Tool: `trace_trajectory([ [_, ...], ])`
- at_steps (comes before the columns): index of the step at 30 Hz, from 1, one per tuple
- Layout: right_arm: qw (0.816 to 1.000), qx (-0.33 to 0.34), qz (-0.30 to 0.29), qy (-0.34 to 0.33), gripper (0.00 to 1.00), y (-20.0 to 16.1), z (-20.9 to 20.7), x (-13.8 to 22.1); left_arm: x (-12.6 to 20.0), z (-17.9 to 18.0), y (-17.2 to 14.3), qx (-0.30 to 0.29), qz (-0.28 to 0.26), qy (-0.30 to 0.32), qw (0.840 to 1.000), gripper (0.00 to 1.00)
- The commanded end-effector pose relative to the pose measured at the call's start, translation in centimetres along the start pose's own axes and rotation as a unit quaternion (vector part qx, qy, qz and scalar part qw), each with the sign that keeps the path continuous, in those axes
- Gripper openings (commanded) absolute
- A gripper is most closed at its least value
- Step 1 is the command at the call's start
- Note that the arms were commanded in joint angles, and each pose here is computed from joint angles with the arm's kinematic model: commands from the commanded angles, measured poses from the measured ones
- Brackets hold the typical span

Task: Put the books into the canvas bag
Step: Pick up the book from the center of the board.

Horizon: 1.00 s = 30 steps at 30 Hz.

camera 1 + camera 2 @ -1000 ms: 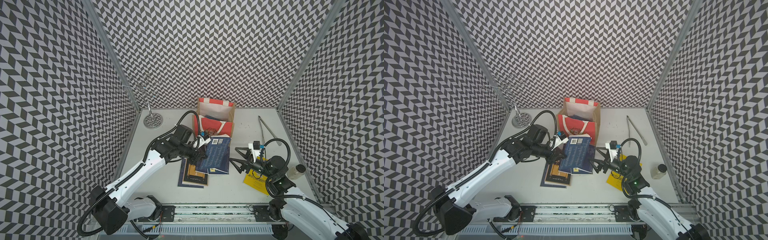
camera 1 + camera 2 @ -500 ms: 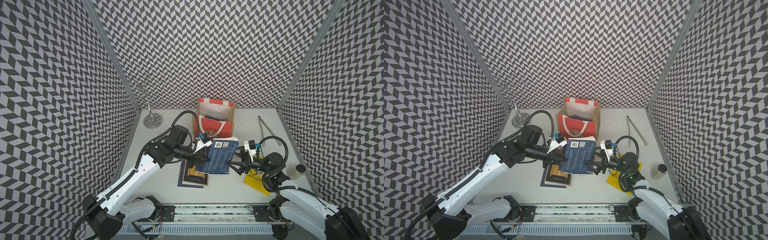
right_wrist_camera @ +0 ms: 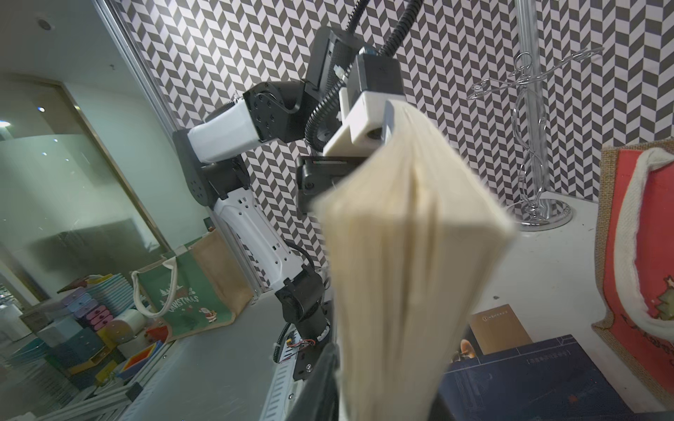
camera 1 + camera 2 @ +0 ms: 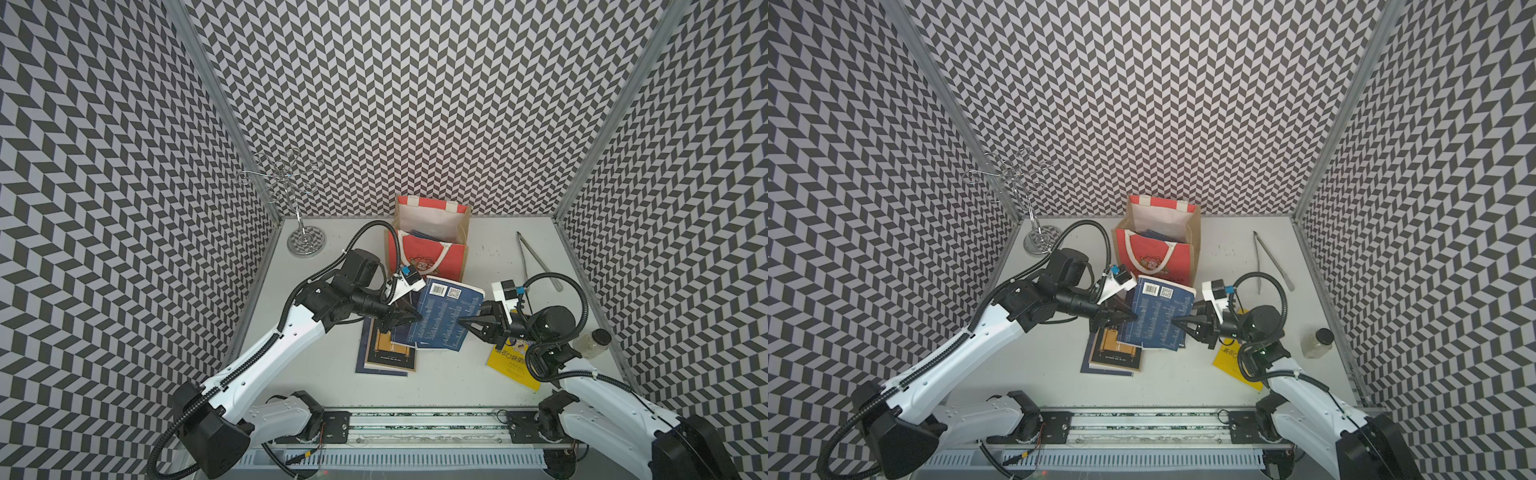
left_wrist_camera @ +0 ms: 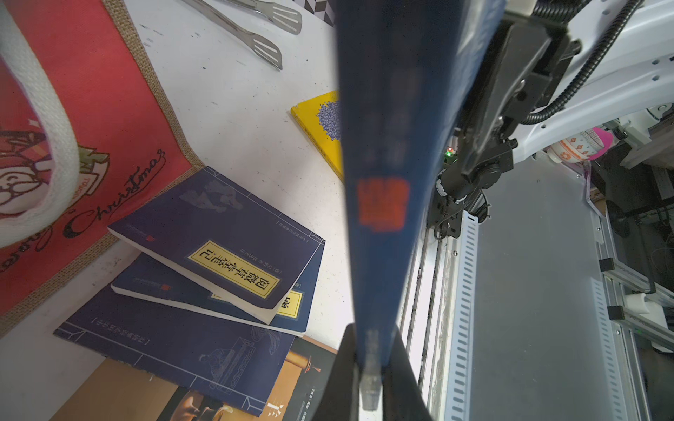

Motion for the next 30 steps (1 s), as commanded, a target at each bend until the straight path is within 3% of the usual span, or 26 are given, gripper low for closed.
trace_trajectory([
  [1, 0.998, 0.04, 0.0, 0.039, 0.27, 1.7, 1.5, -0.4, 0.0, 0.5, 0.3, -0.01, -0.01, 0.009, 1.0, 0.0],
  [4, 0.999, 0.039, 0.0, 0.034, 0.24, 2.5, 1.4, -0.7, 0.0, 0.6, 0.2, -0.009, -0.008, 0.011, 1.0, 0.0],
  [11, 1.0, 0.01, -0.011, 0.003, 0.01, 3.5, 0.3, -1.3, 0.6, 0.7, 0.8, -0.012, -0.023, 0.029, 0.999, 0.0],
  [13, 0.999, 0.0, -0.033, -0.012, 0.0, 4.3, 0.3, -1.3, 1.3, 0.9, 0.9, -0.009, -0.041, 0.044, 0.998, 0.14],
  [17, 0.993, -0.036, -0.101, -0.046, 0.0, 6.8, 0.7, -1.1, 3.4, 1.0, 0.7, 0.0, -0.132, 0.052, 0.99, 0.56],
  [20, 0.981, -0.092, -0.159, -0.065, 0.0, 8.1, 0.4, -0.2, 4.9, 0.6, -0.1, 0.003, -0.223, 0.066, 0.973, 0.76],
  [22, 0.97, -0.13, -0.196, -0.065, 0.0, 8.5, 0.3, 0.5, 5.5, -0.1, -0.5, -0.005, -0.275, 0.077, 0.958, 0.81],
  [23, 0.963, -0.147, -0.218, -0.058, 0.0, 8.6, 0.4, 0.9, 5.7, -0.5, -0.8, -0.007, -0.302, 0.08, 0.95, 0.96],
  [26, 0.942, -0.193, -0.273, -0.039, 0.0, 8.3, 0.5, 1.7, 6.1, -1.3, -1.4, -0.009, -0.366, 0.083, 0.927, 1.0],
  [30, 0.915, -0.239, -0.325, -0.008, 0.0, 7.7, 0.7, 2.6, 5.2, -0.9, -1.7, 0.015, -0.398, 0.085, 0.913, 1.0],
])
Point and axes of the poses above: each gripper's point midway between its finger pads, its own x axis back along the fingers, its own z axis along the line the jaws close on, y = z × x, the point moved 10 cm from there along x, back along the fingers, and after that the axes turned 14 degrees about -x, right-handed, at the moved point
